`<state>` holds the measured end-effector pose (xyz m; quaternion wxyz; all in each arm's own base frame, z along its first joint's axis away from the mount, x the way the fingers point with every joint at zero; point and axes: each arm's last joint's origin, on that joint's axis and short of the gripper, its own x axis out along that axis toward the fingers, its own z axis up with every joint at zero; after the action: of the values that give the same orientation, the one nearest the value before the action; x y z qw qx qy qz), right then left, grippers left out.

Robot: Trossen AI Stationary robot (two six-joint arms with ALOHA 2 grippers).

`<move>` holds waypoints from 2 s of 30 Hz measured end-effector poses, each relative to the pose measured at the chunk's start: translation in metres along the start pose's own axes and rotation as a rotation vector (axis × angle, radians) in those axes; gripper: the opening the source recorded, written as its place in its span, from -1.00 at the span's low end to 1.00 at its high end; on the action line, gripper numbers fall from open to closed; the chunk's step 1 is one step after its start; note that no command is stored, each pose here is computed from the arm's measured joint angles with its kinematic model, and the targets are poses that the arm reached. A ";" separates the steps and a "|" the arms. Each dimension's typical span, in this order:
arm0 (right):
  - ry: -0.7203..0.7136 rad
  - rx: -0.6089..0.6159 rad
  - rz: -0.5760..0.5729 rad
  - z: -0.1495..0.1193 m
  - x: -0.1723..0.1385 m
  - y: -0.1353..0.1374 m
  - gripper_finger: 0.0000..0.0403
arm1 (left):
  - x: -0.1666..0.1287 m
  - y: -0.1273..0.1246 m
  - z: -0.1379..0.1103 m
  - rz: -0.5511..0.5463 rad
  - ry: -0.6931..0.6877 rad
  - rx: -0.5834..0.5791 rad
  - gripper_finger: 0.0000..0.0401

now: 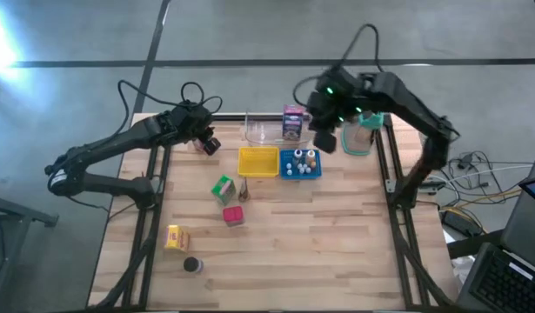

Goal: Pick & Place Kitchen Items
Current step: Put the red cereal box into the transparent bin

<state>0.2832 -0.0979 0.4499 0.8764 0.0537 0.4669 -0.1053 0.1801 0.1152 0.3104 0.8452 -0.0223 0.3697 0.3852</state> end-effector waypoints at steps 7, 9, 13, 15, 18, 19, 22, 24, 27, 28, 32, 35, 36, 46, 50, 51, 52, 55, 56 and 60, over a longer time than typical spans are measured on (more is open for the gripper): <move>-0.052 -0.006 0.019 -0.051 -0.023 0.028 -0.92 | 0.000 0.000 0.000 0.000 0.000 0.000 -0.54; -0.102 -0.020 0.009 -0.067 -0.031 0.032 -0.91 | 0.000 0.000 0.000 0.000 0.000 0.000 -0.54; -0.228 -0.010 0.022 -0.099 -0.041 0.036 -0.92 | 0.000 0.000 0.000 0.000 0.001 0.000 -0.54; -0.277 -0.006 0.024 -0.115 -0.045 0.036 -0.94 | 0.000 0.000 0.000 0.000 0.001 0.000 -0.54; -0.311 -0.020 0.018 -0.137 -0.042 0.035 -0.95 | 0.000 0.000 0.000 0.000 0.001 0.000 -0.54; -0.307 -0.022 0.006 -0.145 -0.040 0.034 -0.95 | 0.000 0.000 0.000 0.000 0.000 0.000 -0.54; -0.272 0.002 -0.045 -0.165 -0.031 0.032 -0.96 | 0.000 0.000 0.000 0.000 0.000 0.000 -0.54; -0.247 0.025 -0.056 -0.176 -0.024 0.032 -0.96 | 0.000 0.000 0.000 0.000 0.000 0.000 -0.54; -0.220 0.028 -0.056 -0.191 -0.015 0.032 -0.96 | 0.000 0.000 0.000 0.000 0.000 0.000 -0.54; -0.215 0.019 -0.050 -0.195 -0.013 0.032 -0.96 | 0.000 0.000 0.000 0.000 0.000 0.000 -0.54; -0.231 -0.012 -0.043 -0.212 -0.006 0.032 -0.96 | 0.000 0.000 0.000 0.000 0.000 0.000 -0.54; -0.277 -0.046 -0.047 -0.222 -0.005 0.032 -0.96 | 0.000 0.000 0.000 0.000 0.000 0.000 -0.54; -0.289 -0.062 -0.048 -0.225 -0.004 0.032 -0.96 | 0.000 0.000 0.000 0.000 0.000 0.000 -0.54; -0.475 -0.113 -0.061 -0.262 -0.016 0.030 -0.96 | 0.000 0.000 0.000 0.000 -0.003 -0.006 -0.54; -0.542 -0.116 -0.027 -0.279 -0.021 0.031 -0.96 | 0.000 0.000 0.000 0.000 -0.003 -0.007 -0.54; -0.558 -0.118 -0.018 -0.283 -0.022 0.031 -0.96 | 0.000 0.000 0.000 0.000 -0.002 -0.009 -0.54; -0.577 -0.115 -0.013 -0.288 -0.023 0.031 -0.96 | 0.000 0.000 0.000 -0.001 0.000 -0.011 -0.54; -0.625 -0.069 0.001 -0.299 -0.026 0.030 -0.96 | 0.000 0.000 -0.003 -0.002 0.030 -0.016 -0.54; -0.641 -0.059 0.002 -0.302 -0.027 0.030 -0.96 | 0.000 0.000 -0.004 -0.002 0.044 -0.016 -0.54; -0.703 -0.050 -0.002 -0.312 -0.034 0.029 -0.96 | -0.002 0.001 -0.010 -0.002 0.113 -0.042 -0.54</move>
<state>0.0198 -0.0047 0.3040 0.9845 -0.0077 0.1389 -0.1070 0.1722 0.1116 0.3053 0.8227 -0.0621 0.4088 0.3902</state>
